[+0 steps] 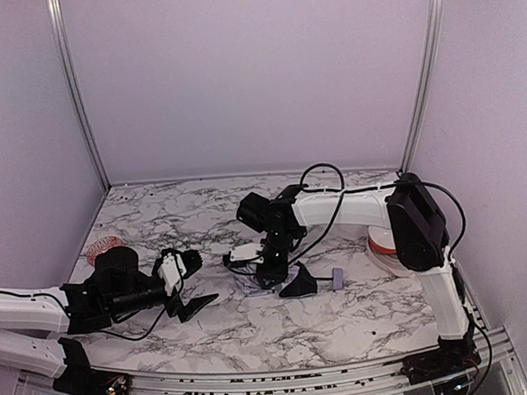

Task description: Put away the umbrella

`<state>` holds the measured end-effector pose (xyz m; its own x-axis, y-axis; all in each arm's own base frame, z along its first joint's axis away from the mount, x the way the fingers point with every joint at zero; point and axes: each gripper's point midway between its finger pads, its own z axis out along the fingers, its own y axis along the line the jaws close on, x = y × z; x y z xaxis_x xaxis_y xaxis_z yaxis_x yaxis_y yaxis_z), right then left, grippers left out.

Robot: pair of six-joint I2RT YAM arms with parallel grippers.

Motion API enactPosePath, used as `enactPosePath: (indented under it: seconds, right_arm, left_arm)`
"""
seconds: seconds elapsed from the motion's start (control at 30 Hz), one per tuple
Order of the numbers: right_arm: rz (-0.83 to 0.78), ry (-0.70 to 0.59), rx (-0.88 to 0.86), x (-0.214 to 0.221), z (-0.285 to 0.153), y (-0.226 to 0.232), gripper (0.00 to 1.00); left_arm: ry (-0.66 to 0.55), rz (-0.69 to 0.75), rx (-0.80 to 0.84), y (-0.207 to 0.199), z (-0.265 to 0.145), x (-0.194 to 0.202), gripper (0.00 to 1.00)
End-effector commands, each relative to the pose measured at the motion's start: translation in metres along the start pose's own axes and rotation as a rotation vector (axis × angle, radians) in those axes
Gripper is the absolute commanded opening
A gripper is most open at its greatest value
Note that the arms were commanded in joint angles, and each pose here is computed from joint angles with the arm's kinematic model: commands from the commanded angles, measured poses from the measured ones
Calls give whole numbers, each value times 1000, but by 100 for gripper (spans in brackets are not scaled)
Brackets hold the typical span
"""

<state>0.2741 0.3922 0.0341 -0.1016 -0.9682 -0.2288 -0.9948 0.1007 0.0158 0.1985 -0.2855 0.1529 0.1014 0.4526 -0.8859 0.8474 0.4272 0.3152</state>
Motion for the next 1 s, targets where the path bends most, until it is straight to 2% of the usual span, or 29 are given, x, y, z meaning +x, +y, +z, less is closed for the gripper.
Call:
enactPosePath:
  seconds: [0.0,0.07,0.1,0.23,0.37,0.43,0.47,0.53,0.67,0.77,0.87,0.97]
  right_arm:
    - [-28,-278,128,-59,-92,-12,18]
    - [-15,-422,211,-78,-138,-23,13]
    - [-11,-524,264,-87,-175,-28,8]
    - [14,-929,435,-104,-298,-36,2]
    - [-30,-1447,615,-70,-424,-23,0]
    - [-60,-1663,745,-47,-466,-8,0]
    - [-68,-1730,795,-41,-482,-4,0]
    - [-28,-1793,853,-36,-509,-8,0]
    - [-72,-1882,857,-38,-546,4,0]
    - [-87,-1916,846,-36,-551,9,0]
    - [-8,-1902,823,-31,-522,-3,0]
    - [95,-1817,774,-30,-446,-27,0]
  left_arm:
    - [-46,-7,-25,8,0,-17,93]
    - [-44,-10,-38,11,0,-17,93]
    - [-44,-11,-46,12,0,-17,93]
    - [-45,-21,-95,21,-2,-18,93]
    - [-60,-54,-201,40,-7,-21,94]
    - [-69,-84,-266,51,-10,-22,95]
    - [-72,-105,-296,57,-11,-23,97]
    - [-65,-144,-352,67,-11,-23,99]
    - [-35,-205,-412,79,-4,-18,99]
    - [-16,-222,-415,80,4,-16,99]
    - [-4,-224,-416,81,9,-15,99]
    - [10,-227,-421,83,13,-13,99]
